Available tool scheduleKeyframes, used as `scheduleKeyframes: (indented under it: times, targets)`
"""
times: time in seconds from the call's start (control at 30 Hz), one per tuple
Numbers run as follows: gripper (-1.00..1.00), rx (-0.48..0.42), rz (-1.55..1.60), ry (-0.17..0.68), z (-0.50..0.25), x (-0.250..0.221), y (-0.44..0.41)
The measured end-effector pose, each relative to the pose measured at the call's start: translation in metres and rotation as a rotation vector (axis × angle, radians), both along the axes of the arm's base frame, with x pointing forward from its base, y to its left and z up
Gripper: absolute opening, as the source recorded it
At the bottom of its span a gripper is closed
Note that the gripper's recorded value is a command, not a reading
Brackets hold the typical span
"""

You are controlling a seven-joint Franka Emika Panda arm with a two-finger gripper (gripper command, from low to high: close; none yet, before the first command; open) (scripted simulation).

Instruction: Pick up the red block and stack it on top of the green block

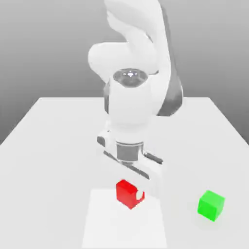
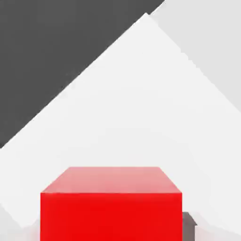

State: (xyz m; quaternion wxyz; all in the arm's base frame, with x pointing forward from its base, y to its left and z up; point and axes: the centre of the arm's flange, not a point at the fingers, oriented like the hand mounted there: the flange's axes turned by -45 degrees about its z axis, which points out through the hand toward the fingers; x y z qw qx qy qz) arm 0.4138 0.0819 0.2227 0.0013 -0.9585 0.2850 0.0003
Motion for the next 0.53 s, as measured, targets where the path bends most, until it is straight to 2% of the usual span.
scheduleKeyframes:
  times: [0.2, 0.4, 0.43, 0.53]
  targets:
    - [-1.00, -0.001, 0.349, -0.001, 0.020, -0.031, 0.139]
    - [-1.00, -0.003, 0.389, -0.003, -0.032, -0.035, 0.156]
    - [1.00, -0.002, 0.390, -0.002, -0.039, -0.035, 0.156]
    - [1.00, -0.002, 0.390, -0.002, -0.039, -0.035, 0.156]
